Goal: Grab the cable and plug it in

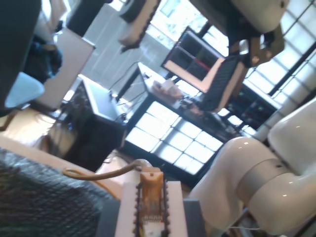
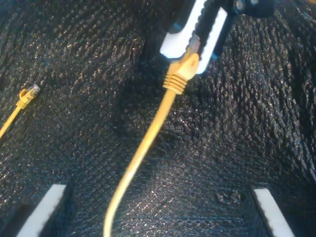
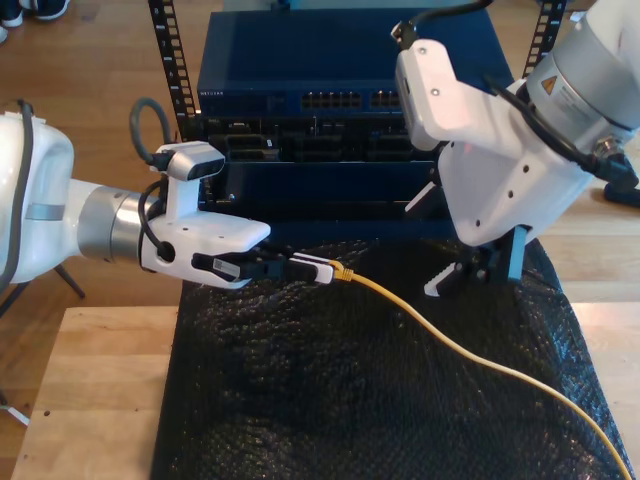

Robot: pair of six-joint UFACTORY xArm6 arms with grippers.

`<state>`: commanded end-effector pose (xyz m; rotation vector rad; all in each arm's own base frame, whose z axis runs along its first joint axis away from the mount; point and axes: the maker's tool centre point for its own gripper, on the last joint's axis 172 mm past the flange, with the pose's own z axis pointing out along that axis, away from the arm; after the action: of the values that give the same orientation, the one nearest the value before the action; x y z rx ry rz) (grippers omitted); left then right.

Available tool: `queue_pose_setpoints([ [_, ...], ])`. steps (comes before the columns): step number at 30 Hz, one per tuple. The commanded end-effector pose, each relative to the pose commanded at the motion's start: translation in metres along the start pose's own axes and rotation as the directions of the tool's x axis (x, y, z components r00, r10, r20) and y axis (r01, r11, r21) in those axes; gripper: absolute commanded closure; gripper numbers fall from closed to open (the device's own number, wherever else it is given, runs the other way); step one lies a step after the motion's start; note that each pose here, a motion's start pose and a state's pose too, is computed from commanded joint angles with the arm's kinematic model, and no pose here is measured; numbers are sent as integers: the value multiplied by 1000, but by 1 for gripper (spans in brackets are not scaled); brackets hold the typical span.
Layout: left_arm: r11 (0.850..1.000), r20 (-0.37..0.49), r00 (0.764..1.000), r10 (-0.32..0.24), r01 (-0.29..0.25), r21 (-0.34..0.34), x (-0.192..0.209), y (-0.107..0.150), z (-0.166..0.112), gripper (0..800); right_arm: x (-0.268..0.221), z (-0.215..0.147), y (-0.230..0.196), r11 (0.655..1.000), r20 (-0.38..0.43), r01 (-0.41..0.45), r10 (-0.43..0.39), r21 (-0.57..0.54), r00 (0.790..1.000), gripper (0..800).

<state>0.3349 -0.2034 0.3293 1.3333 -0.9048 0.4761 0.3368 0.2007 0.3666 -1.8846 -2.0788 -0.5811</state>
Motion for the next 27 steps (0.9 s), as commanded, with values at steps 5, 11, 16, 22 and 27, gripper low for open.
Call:
queue_pose_setpoints([
  [5,998,-23,999,-48,47,-39,1,7,-5,795,8,-9,5,996,-28,40,-42,-75,999,0],
  [11,995,-84,996,-44,36,-93,19,17,-16,793,25,-29,5,976,-74,126,-141,-179,987,1],
  [16,991,-155,986,-55,36,-126,28,21,-31,792,55,-34,5,954,-139,192,-227,-230,964,1],
  [22,986,-170,983,-68,40,-162,29,30,-36,792,70,-31,14,923,-160,204,-267,-327,950,1],
  [27,975,-168,977,-131,96,-202,29,36,-37,792,81,-6,11,900,-150,257,-325,-351,934,1],
])
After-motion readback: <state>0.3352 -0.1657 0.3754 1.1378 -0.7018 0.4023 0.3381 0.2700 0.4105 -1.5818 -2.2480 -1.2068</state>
